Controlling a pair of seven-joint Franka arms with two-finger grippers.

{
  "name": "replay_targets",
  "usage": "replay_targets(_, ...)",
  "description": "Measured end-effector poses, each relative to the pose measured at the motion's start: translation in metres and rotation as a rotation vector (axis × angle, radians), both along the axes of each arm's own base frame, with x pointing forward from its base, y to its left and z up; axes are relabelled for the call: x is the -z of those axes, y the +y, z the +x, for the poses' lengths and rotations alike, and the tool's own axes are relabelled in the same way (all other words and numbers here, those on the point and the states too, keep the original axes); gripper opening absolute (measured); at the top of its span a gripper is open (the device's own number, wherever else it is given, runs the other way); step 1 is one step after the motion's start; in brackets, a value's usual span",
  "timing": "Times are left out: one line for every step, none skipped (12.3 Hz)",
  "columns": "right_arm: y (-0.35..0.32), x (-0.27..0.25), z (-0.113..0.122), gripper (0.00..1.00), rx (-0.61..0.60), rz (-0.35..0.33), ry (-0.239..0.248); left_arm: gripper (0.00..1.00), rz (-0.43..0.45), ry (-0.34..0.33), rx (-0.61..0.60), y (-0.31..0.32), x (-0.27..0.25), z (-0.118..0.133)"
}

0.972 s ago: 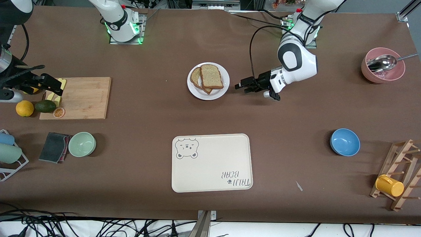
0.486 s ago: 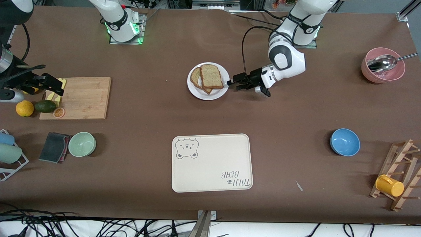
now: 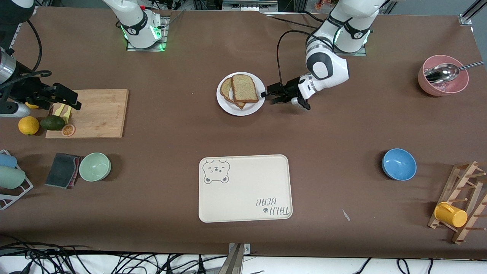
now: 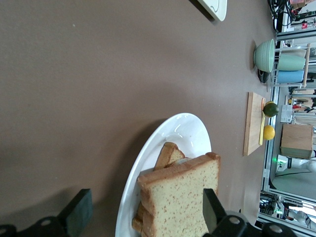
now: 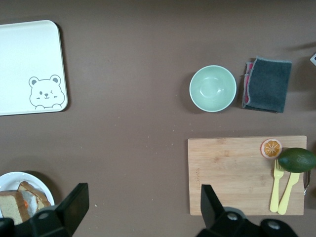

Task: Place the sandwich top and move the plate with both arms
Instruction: 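Grip the white plate rim with the left gripper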

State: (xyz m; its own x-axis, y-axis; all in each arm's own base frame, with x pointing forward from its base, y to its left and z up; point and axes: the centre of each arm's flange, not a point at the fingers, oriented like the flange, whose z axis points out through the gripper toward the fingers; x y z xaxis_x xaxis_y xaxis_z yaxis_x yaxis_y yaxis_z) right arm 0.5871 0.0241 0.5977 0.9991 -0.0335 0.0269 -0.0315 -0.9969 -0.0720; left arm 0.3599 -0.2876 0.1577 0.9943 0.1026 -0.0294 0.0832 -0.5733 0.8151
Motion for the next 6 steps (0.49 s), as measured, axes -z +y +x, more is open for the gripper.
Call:
replay_targets(-0.005, -0.001, 0.000, 1.00, 0.007, -0.001, -0.001, 0.99, -0.002, 0.001, 0.008, -0.003, 0.000, -0.003)
replay_targets(-0.010, -0.001, 0.000, 1.00, 0.016, -0.001, -0.001, 0.99, -0.004, 0.004, 0.017, -0.007, 0.000, -0.006)
replay_targets(-0.013, -0.001, 0.000, 1.00, 0.022, -0.002, 0.000, 0.99, -0.005, 0.009, 0.023, -0.011, 0.001, -0.010)
replay_targets(-0.014, 0.000, 0.000, 1.00, 0.026, -0.002, 0.002, 0.99, 0.000, 0.015, 0.023, -0.014, 0.003, -0.014)
replay_targets(-0.014, -0.001, 0.000, 1.00, 0.043, -0.003, 0.003, 0.99, 0.006, 0.018, 0.023, -0.016, 0.004, -0.017)
replay_targets(-0.014, -0.001, 0.000, 1.00, 0.077, -0.015, 0.003, 0.99, 0.011, 0.020, 0.026, -0.017, 0.005, -0.019)
